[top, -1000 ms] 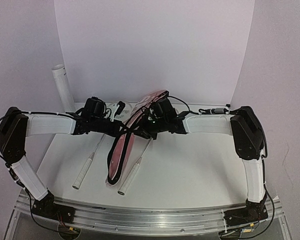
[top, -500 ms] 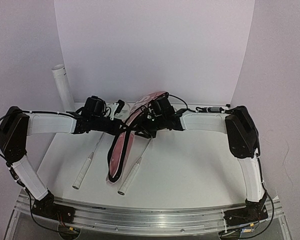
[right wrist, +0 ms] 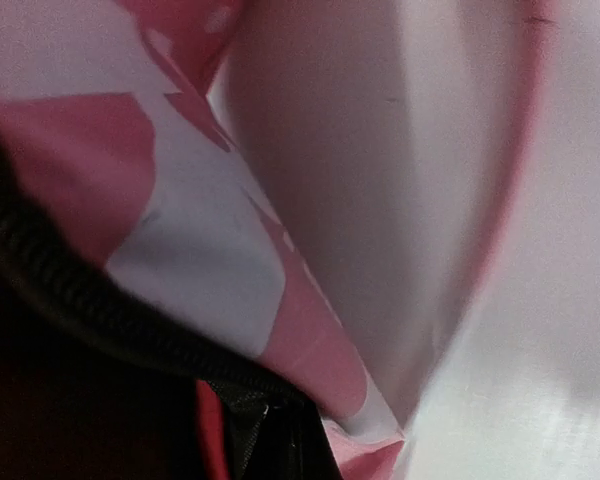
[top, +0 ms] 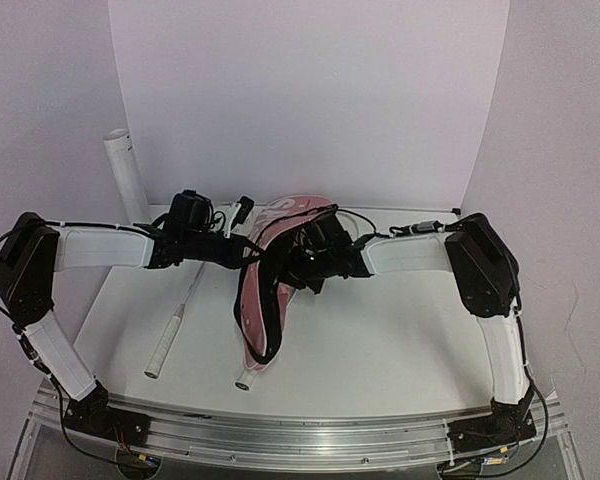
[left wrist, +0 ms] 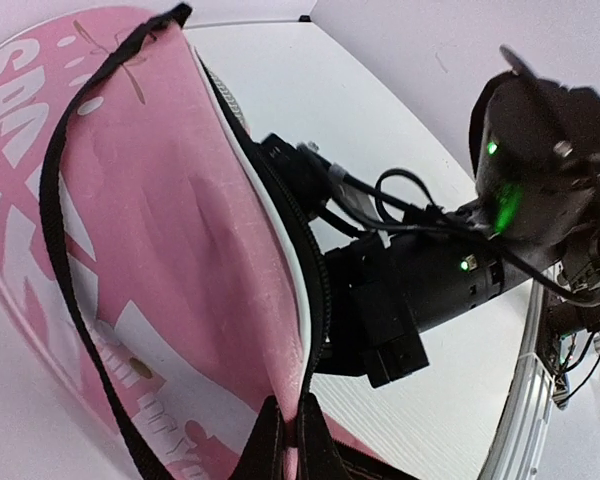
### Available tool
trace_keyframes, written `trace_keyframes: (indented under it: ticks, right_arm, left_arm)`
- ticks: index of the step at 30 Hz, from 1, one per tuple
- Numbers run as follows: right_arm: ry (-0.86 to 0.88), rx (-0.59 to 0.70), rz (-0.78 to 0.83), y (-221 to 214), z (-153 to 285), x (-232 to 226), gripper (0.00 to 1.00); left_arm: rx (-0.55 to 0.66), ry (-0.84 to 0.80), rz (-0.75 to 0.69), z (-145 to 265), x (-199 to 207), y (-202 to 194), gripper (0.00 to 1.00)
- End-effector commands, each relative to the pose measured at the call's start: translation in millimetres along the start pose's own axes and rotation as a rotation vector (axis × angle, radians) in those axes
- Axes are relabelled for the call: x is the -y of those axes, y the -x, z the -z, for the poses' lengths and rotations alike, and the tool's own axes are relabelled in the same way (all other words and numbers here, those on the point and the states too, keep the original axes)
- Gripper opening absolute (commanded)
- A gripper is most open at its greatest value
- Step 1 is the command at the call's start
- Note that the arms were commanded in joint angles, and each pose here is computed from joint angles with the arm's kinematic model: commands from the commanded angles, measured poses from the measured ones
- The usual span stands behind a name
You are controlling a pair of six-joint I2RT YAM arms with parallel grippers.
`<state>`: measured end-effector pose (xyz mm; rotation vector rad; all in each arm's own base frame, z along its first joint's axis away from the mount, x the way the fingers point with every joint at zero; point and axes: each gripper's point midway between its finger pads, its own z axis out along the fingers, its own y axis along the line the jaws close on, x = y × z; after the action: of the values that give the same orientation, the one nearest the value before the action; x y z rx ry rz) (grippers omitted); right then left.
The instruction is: Pack up the badminton gear
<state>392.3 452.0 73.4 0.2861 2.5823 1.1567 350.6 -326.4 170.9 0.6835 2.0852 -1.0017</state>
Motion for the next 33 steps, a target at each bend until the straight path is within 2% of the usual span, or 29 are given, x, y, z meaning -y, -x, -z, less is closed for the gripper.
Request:
trace_keyframes:
  ticks: [1, 5, 9, 12, 16, 19, 23, 27, 33]
  right_arm:
    - [-0.152, 0.190, 0.080, 42.7, 52.3, 18.1, 0.00]
    - [-0.200, 0.241, 0.164, 49.3, 88.6, 10.1, 0.00]
    - [-0.244, 0.256, 0.184, 46.6, 105.3, 18.2, 0.00]
    - [-0.244, 0.223, 0.216, 35.2, 102.9, 15.4, 0.00]
    - [-0.201, 0.127, 0.309, 9.5, 83.7, -1.7, 0.00]
    - [-0.193, 0.053, 0.317, -9.0, 68.4, 2.5, 0.00]
    - [-0.240, -0.006, 0.305, -26.5, 65.3, 33.0, 0.00]
    - [-0.196, -0.092, 0.375, -40.6, 59.4, 30.7, 0.01]
    - [-0.166, -0.058, 0.393, -30.1, 74.7, 17.0, 0.20]
  left_arm:
    - [0.195, -0.037, -0.078, 44.8, 25.0, 76.9, 0.00]
    - [0.209, 0.022, -0.095, 62.1, 13.7, 85.1, 0.00]
    - [0.177, 0.086, -0.013, 66.7, -14.3, 68.2, 0.00]
    - [0.130, 0.134, 0.074, 63.3, -44.2, 41.4, 0.00]
    - [0.055, 0.169, 0.054, 53.7, -61.4, 5.6, 0.00]
    - [0.009, 0.179, 0.028, 48.9, -68.8, -18.0, 0.00]
    - [0.012, 0.155, -0.016, 47.6, -65.7, -23.3, 0.00]
    - [0.020, 0.058, -0.039, 43.8, -44.6, -24.9, 0.00]
    - [0.052, -0.051, -0.027, 41.6, -20.9, -20.4, 0.00]
